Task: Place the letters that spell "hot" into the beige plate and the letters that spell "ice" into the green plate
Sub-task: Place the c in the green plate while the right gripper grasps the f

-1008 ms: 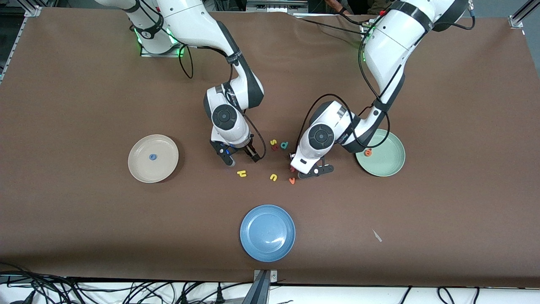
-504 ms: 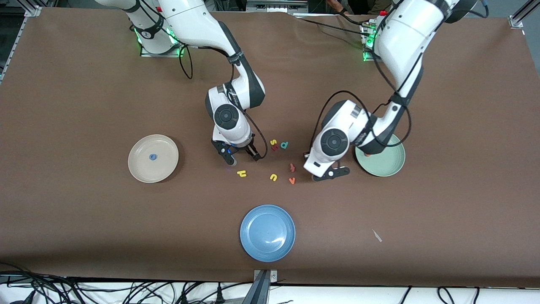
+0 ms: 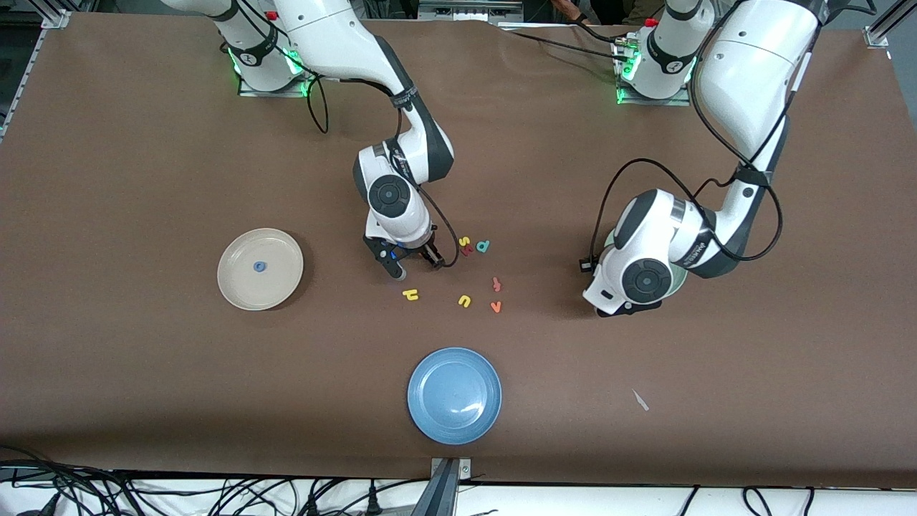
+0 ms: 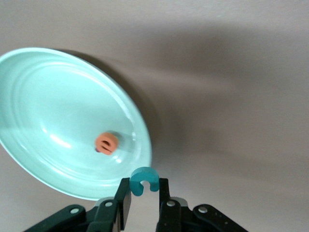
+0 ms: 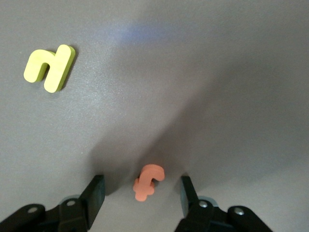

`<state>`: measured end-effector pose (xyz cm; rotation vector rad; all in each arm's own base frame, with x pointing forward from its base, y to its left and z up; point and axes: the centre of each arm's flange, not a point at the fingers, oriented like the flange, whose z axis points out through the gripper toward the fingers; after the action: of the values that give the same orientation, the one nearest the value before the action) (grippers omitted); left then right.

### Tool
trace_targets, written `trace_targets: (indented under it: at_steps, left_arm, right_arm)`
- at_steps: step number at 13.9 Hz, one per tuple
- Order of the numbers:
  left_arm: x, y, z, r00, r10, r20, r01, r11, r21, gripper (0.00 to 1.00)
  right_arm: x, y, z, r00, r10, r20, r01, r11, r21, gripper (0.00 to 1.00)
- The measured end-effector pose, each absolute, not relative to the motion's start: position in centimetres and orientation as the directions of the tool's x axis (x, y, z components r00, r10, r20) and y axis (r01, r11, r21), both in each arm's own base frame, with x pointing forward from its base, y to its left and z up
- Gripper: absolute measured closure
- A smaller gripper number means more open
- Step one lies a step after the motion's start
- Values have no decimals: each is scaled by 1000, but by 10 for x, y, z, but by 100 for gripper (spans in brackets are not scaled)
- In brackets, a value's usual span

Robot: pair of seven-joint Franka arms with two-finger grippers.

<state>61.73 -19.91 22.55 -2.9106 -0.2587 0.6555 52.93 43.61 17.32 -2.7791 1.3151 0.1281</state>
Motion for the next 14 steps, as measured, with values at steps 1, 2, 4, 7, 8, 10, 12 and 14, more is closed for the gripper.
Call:
trace_targets:
  at_steps: [1, 2, 4, 7, 8, 10, 12, 14]
  left_arm:
    - [620, -186, 224, 891, 172, -419, 108, -979, -172, 75]
    - [623, -172, 222, 894, 150, -422, 84, -982, -171, 75]
    - [628, -145, 220, 893, 131, -430, 67, -985, -161, 71]
    - [630, -143, 223, 896, 113, -429, 55, -988, -147, 41]
    - [631, -149, 229, 902, 105, -419, 50, -989, -141, 31]
    - [639, -155, 255, 922, 96, -375, 51, -990, -130, 11]
    - [648, -160, 296, 945, 91, -314, 57, -992, -116, 0]
    - [650, -171, 339, 958, 74, -278, 47, -994, -102, 0]
  right_arm:
    - [530, 437, 175, 633, -768, -103, -773, -634, -27, 43]
    - [530, 437, 175, 634, -767, -104, -772, -635, -26, 47]
    - [530, 437, 176, 638, -763, -103, -769, -639, -27, 52]
    - [531, 436, 176, 645, -757, -103, -762, -647, -27, 54]
    - [531, 436, 176, 646, -756, -104, -762, -648, -26, 55]
    - [531, 436, 177, 646, -756, -104, -762, -647, -27, 56]
    - [532, 435, 177, 646, -756, -104, -762, -647, -27, 57]
    - [532, 434, 177, 651, -752, -104, -758, -652, -28, 59]
